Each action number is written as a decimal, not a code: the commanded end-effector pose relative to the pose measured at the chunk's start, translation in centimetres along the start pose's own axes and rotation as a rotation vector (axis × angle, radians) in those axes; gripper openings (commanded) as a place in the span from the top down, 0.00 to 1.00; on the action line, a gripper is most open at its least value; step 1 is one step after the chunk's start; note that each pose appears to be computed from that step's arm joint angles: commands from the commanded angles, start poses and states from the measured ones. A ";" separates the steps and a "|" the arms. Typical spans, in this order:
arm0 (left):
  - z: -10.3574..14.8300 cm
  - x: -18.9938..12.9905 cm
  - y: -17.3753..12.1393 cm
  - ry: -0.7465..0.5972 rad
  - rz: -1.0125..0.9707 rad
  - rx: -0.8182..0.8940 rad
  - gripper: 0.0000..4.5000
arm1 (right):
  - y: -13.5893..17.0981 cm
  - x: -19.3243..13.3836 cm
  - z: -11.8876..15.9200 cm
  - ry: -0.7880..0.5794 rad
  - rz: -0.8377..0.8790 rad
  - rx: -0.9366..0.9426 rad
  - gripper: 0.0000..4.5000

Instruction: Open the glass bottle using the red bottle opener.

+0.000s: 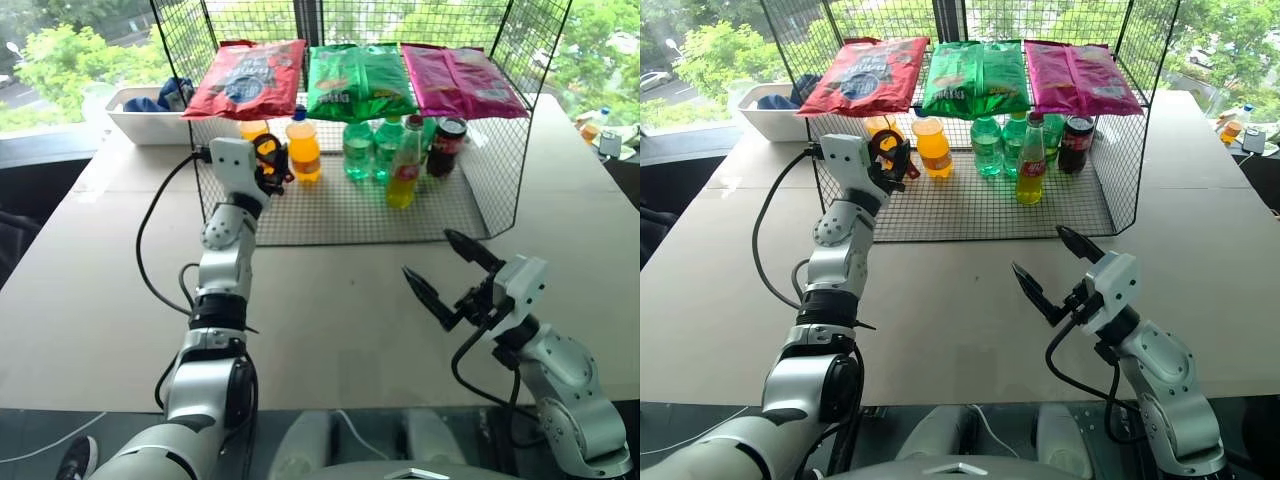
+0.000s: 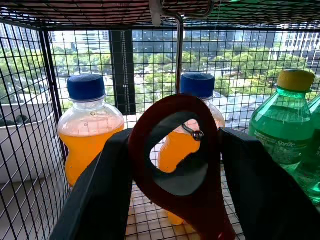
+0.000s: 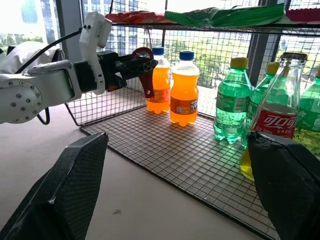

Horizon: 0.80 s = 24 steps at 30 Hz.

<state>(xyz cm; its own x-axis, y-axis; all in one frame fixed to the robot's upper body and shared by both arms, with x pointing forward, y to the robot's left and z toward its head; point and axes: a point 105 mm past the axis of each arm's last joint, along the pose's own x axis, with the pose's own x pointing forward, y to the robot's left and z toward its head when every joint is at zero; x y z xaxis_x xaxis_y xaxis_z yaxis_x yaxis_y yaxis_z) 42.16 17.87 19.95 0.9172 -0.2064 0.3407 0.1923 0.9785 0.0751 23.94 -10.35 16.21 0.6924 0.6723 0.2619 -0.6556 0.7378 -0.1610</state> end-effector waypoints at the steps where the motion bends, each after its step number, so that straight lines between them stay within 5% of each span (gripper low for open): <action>1: 1.5 -0.1 0.0 -0.059 -0.003 -0.024 0.74 | 0.3 0.0 1.3 -0.048 0.006 -0.029 0.00; 4: 1.2 -0.5 0.1 -0.052 0.013 -0.081 0.99 | 0.4 0.0 1.2 -0.047 0.007 -0.029 0.00; 13: 0.5 -1.3 0.3 0.010 0.028 -0.249 0.99 | 0.6 0.0 1.2 -0.048 0.014 -0.026 0.00; 24: 2.0 -1.5 -0.5 -0.006 -0.072 -0.960 0.99 | 0.5 0.0 1.0 -0.041 0.016 -0.030 0.00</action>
<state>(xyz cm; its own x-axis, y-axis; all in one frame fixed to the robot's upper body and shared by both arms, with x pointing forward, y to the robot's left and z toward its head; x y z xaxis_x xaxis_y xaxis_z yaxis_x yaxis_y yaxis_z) 40.28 17.33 19.89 0.9067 -0.2702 0.3239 0.4213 0.6174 -0.6644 23.76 -10.26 16.02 0.6891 0.6771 0.2583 -0.6594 0.7337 -0.1640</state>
